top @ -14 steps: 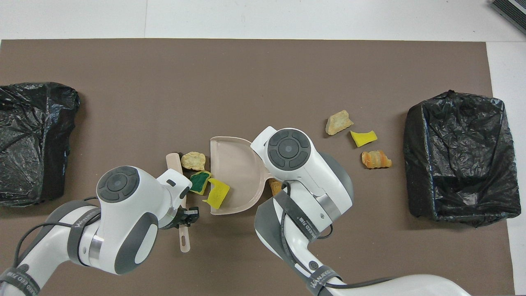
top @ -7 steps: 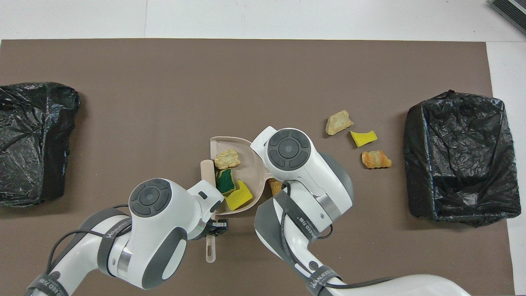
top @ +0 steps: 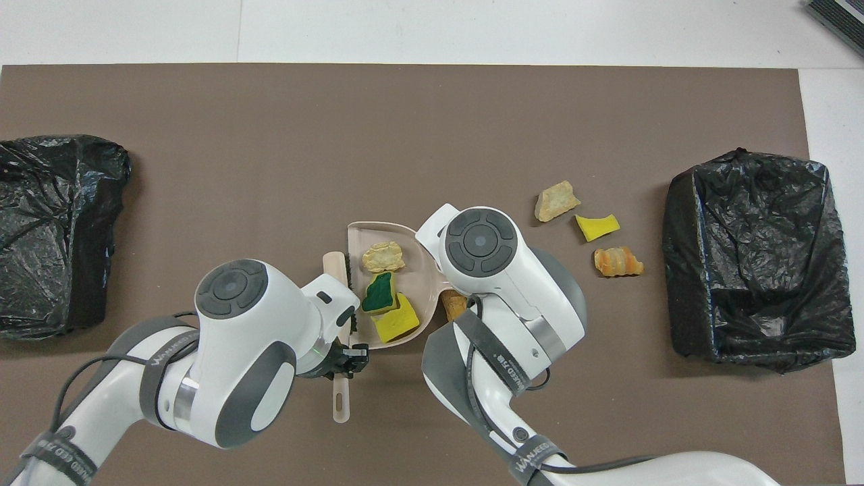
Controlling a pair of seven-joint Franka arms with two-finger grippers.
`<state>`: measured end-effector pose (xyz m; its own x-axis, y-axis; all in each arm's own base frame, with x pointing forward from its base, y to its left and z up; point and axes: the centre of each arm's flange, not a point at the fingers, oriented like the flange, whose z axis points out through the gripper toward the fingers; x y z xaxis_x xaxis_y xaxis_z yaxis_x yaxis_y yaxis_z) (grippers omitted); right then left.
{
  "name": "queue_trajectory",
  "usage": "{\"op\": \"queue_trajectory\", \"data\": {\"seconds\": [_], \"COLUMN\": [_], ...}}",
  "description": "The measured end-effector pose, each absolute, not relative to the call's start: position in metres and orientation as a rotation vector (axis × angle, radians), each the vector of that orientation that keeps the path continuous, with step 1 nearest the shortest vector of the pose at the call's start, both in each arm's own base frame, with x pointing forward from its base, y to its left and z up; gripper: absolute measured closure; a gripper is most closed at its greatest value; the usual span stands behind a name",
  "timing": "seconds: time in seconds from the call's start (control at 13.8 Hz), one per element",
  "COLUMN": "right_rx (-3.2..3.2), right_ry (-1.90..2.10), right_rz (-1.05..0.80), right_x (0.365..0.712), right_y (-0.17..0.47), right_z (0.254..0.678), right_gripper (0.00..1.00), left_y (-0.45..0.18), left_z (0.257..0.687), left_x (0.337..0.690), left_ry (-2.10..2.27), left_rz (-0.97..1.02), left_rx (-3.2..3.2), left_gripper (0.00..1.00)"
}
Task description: Sweep and dump trash in bin
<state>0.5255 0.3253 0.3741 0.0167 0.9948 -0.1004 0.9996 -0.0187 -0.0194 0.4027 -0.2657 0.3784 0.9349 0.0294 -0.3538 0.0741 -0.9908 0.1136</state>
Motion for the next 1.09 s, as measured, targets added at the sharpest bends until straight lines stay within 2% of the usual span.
{"op": "queue_trajectory", "data": {"seconds": [0.22,0.44,0.8,1.09], "right_rx": [2.249,2.283,2.293,2.310], "right_ry": [2.097,2.050,2.090,2.074], "right_rz": [-0.146,-0.139,-0.142,-0.136], "right_x": [0.536,0.556,0.587,0.593], "right_y": [0.298,0.243,0.144,0.063], "right_z": [0.410,0.460,0.500,0.519], "right_gripper": [0.69,0.69,0.69,0.69], "left_y": [-0.249,-0.243,-0.257,-0.282], "left_z": [0.404,0.419,0.407,0.385], "left_x": [0.399,0.382,0.315,0.268], "left_ry": [0.157,0.176,0.112,0.110], "left_rz": [-0.556,-0.546,-0.548,-0.464], "left_rx": [2.985,3.008,3.080,3.146], "left_gripper": [0.74,0.74,0.74,0.74]}}
